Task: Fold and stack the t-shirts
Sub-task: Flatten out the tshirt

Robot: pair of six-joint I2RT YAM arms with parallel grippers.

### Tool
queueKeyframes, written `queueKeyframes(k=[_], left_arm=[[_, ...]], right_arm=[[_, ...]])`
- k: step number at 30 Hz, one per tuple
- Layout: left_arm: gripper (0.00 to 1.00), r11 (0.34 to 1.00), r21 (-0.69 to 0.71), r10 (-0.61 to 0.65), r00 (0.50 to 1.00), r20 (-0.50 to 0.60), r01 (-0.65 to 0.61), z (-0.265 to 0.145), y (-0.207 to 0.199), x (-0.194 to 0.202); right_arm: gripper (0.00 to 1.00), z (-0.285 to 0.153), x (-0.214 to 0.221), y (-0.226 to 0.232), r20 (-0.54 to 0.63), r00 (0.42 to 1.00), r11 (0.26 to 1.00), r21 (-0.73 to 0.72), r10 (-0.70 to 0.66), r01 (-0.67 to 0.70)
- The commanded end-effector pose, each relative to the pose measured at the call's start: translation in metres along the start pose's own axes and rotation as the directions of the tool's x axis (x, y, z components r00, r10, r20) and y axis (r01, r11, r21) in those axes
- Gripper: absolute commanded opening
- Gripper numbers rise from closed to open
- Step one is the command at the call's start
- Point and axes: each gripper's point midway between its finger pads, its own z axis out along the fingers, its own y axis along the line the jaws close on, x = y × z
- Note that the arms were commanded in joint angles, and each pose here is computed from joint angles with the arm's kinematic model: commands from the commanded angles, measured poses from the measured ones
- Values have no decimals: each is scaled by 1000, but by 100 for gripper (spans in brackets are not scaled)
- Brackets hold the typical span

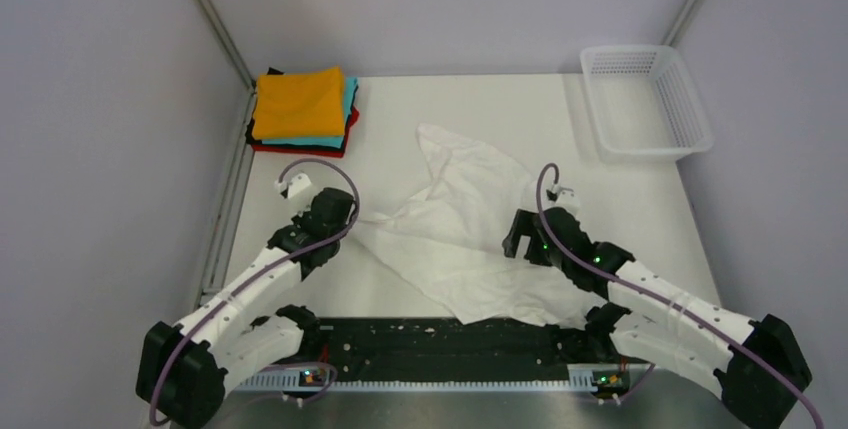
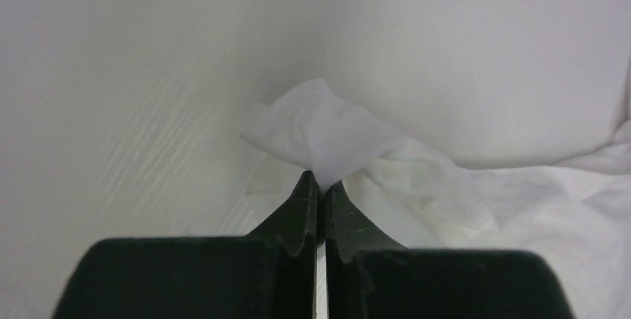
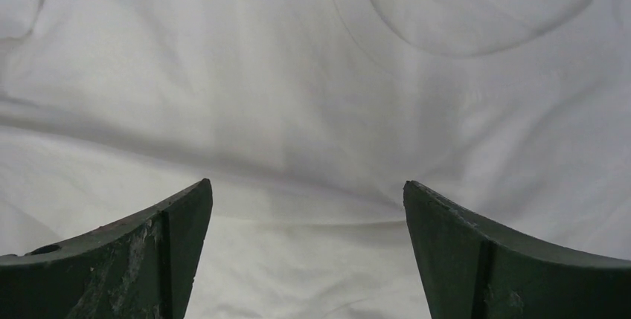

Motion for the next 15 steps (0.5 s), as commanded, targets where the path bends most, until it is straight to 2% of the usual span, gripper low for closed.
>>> queueKeyframes(k=[1, 4, 7, 10, 15], left_arm=[[0, 1000, 11, -24, 995, -99, 25, 12, 5, 38], [0, 997, 58, -39, 985, -165, 50, 16, 1, 60], [0, 996, 66, -47, 981, -188, 60, 17, 1, 67], [0, 997, 56, -49, 982, -184, 61, 18, 2, 67], [0, 996, 53, -57, 983, -175, 67, 18, 4, 64]], right_arm=[[98, -9, -74, 47, 181, 976, 990, -48, -119, 129], [99, 5, -112, 87, 236, 943, 965, -63, -234, 255], [99, 37, -149, 123, 251, 899, 928, -5, -360, 373], [98, 98, -164, 152, 174, 870, 885, 37, -462, 464], [91, 180, -193, 192, 111, 867, 873, 18, -486, 487]])
